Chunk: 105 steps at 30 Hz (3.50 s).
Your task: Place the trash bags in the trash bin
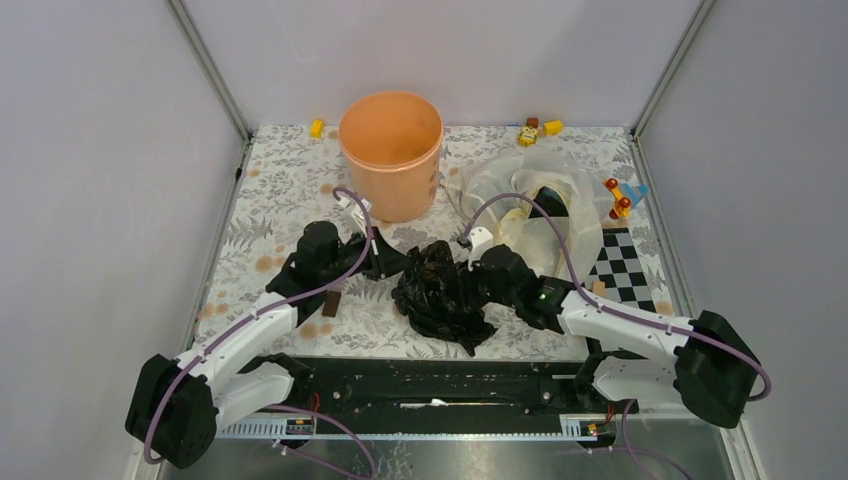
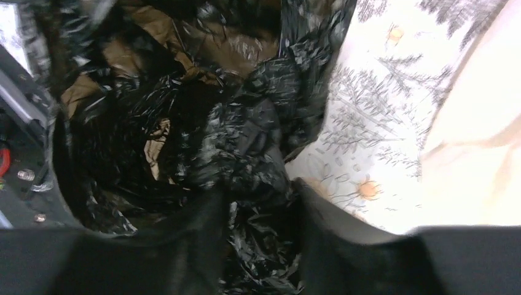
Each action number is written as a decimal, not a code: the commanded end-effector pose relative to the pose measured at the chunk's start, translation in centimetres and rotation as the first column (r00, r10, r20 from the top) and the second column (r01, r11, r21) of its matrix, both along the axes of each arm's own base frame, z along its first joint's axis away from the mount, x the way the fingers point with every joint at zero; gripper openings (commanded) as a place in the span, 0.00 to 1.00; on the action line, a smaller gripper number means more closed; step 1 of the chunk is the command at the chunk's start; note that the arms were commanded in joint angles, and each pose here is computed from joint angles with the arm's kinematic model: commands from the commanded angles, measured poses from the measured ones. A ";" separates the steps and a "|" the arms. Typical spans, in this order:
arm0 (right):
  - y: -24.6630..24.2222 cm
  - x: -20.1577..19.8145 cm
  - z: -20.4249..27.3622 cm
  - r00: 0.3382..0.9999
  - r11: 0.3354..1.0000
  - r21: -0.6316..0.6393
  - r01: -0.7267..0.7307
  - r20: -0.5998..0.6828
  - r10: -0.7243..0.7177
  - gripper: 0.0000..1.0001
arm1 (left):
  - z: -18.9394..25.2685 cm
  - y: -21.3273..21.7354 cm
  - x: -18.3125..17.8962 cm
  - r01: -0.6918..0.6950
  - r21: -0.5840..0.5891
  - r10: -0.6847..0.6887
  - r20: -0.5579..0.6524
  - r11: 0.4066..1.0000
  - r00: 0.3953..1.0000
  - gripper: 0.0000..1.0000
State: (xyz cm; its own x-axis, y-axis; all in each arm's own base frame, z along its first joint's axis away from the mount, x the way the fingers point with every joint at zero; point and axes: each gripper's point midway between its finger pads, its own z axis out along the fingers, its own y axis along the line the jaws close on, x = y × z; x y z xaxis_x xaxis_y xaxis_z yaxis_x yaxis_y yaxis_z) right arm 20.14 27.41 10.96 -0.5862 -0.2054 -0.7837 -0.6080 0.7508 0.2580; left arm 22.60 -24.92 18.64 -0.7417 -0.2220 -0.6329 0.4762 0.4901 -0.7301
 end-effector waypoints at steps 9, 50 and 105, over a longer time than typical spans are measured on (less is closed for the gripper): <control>-12.7 6.6 5.4 0.756 0.752 -0.169 0.637 0.328 -0.567 0.11 | -1.8 6.1 3.1 -0.361 0.206 0.348 0.098 0.910 0.932 0.00; -10.2 6.7 5.3 0.847 0.831 -0.206 0.517 0.262 -0.462 0.53 | -9.5 3.0 4.7 -0.355 0.389 0.339 0.111 0.850 0.934 0.83; -9.1 4.3 8.0 0.911 0.886 -0.215 0.412 0.109 -0.397 0.00 | -3.1 6.9 8.0 -0.541 0.276 0.525 0.134 0.795 0.840 0.00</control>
State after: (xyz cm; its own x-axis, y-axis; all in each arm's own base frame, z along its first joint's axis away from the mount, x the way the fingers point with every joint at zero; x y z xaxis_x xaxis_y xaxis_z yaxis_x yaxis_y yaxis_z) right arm 19.12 24.18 16.08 -0.7049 -0.1506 -0.6932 -0.4977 0.8013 0.3320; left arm 29.41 -18.39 10.47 -0.6255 -0.3290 -0.7075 0.0795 0.8752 -0.4772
